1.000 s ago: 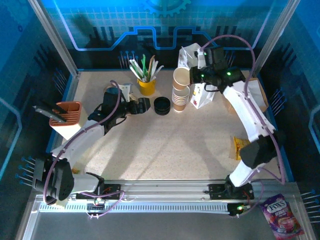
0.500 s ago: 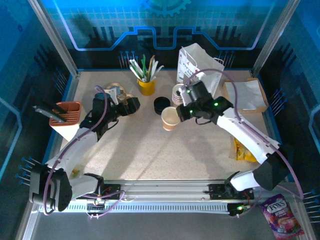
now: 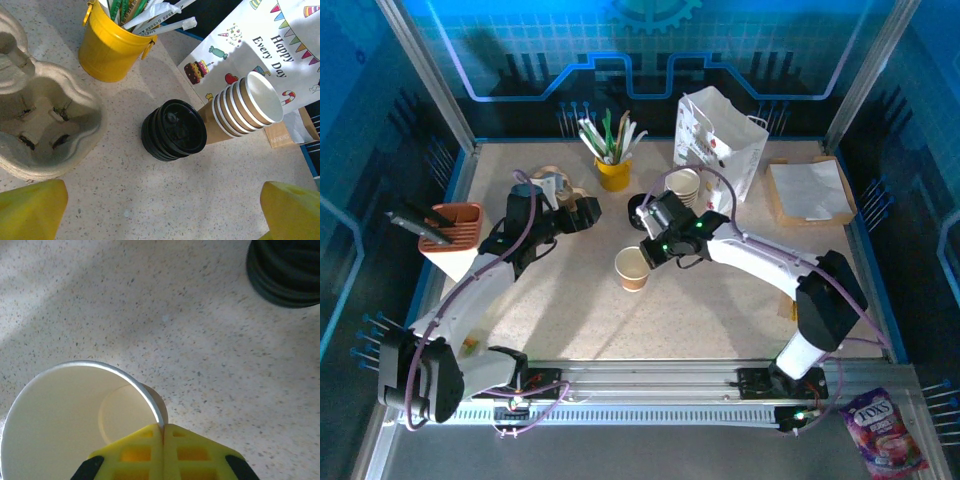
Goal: Pack the takeout coffee
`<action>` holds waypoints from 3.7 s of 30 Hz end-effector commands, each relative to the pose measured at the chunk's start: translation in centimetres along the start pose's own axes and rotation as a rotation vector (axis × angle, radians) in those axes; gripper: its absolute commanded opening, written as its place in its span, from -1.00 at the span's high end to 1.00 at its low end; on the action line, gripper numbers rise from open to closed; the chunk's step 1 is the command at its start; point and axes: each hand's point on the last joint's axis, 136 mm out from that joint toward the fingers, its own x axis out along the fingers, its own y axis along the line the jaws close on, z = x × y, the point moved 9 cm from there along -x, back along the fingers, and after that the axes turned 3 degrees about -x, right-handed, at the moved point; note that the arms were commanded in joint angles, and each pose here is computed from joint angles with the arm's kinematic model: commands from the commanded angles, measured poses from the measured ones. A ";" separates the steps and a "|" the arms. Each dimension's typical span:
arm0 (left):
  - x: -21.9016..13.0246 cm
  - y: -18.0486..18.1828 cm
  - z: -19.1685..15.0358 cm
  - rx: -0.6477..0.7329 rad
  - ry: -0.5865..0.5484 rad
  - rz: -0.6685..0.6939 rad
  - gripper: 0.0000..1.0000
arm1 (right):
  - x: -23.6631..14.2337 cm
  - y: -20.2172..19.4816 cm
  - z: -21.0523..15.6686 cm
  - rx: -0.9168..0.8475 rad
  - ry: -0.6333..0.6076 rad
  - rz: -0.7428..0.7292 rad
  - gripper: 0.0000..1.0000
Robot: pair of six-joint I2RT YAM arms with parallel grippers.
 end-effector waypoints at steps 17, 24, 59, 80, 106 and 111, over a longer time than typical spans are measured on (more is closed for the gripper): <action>-0.4 -0.5 -0.2 0.039 -0.019 -0.046 -1.00 | 0.2 2.0 -0.6 -0.046 -0.013 0.028 0.35; -0.4 -2.2 -0.5 0.070 -0.016 -0.121 -1.00 | -4.6 -0.4 0.9 -0.029 -0.124 -0.029 0.14; 1.0 -6.4 -2.5 0.204 0.063 -0.187 -1.00 | -3.2 -17.9 9.1 0.298 -0.168 -0.474 0.09; 1.0 -6.1 -2.8 0.203 0.059 -0.181 -1.00 | -2.9 -17.9 9.2 0.283 -0.152 -0.461 0.71; 1.4 -5.9 -3.0 0.197 0.065 -0.181 -1.00 | -8.4 -16.3 10.5 0.347 -0.304 -0.309 0.94; 1.4 -6.1 -2.8 0.198 0.063 -0.189 -1.00 | -11.4 -15.0 11.1 0.332 -0.366 -0.276 0.94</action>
